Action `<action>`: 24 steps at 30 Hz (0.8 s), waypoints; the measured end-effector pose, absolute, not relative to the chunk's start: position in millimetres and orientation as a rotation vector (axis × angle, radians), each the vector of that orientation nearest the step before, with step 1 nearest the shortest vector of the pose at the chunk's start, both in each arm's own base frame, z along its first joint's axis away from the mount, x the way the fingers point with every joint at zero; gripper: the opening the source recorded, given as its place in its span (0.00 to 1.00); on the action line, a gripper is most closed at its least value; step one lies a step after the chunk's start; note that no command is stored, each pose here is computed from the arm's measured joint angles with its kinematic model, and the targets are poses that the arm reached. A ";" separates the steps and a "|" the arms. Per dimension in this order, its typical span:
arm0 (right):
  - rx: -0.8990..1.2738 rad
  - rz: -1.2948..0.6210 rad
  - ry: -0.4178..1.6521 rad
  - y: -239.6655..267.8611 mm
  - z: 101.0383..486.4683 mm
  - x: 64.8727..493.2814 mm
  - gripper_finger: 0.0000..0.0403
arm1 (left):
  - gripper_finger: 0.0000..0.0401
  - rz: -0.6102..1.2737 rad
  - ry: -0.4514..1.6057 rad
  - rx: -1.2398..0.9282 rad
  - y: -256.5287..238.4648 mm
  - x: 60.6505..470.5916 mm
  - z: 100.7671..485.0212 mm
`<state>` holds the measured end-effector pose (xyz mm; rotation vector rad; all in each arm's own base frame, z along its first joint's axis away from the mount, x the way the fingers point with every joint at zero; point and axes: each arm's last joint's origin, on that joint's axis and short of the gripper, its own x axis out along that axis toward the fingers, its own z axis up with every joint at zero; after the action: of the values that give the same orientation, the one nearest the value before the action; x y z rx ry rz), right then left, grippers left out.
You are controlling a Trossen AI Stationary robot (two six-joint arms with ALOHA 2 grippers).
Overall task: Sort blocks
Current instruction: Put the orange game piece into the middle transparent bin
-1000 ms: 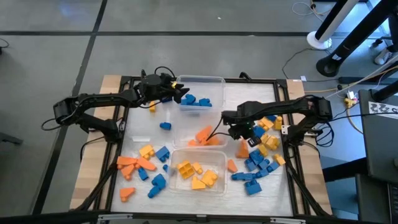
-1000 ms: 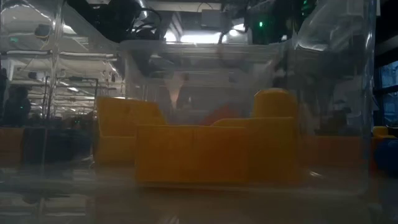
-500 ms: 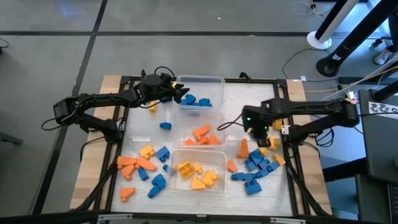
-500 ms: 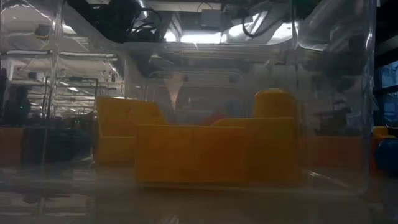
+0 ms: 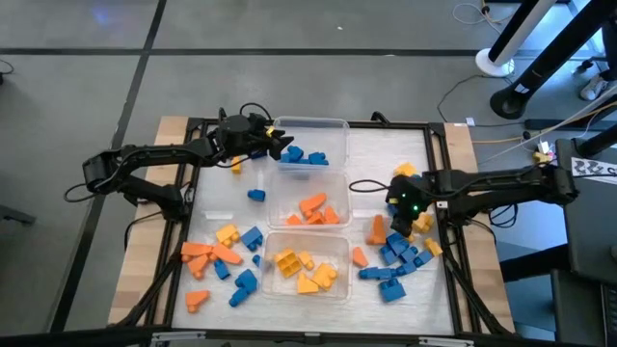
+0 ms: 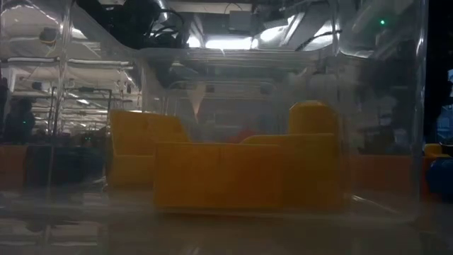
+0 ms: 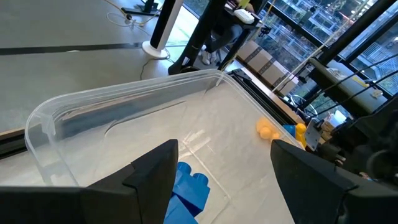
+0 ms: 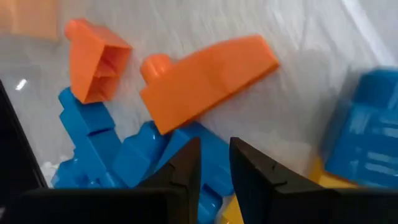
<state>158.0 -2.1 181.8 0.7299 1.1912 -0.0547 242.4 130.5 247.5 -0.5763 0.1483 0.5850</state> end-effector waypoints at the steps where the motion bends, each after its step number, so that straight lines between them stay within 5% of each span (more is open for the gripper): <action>1: 0.748 -0.066 1.193 -2.0 179.7 157.4 0.21 | 0.61 0.585 0.148 -0.576 130.5 242.4 247.5; 24: 0.850 -0.184 1.122 -4.2 170.6 166.0 0.21 | 0.61 0.585 0.149 -0.576 130.5 242.4 247.4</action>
<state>166.0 -4.2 170.6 0.8497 1.1223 -0.1838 242.4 130.5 247.4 -0.5760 0.1487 0.5852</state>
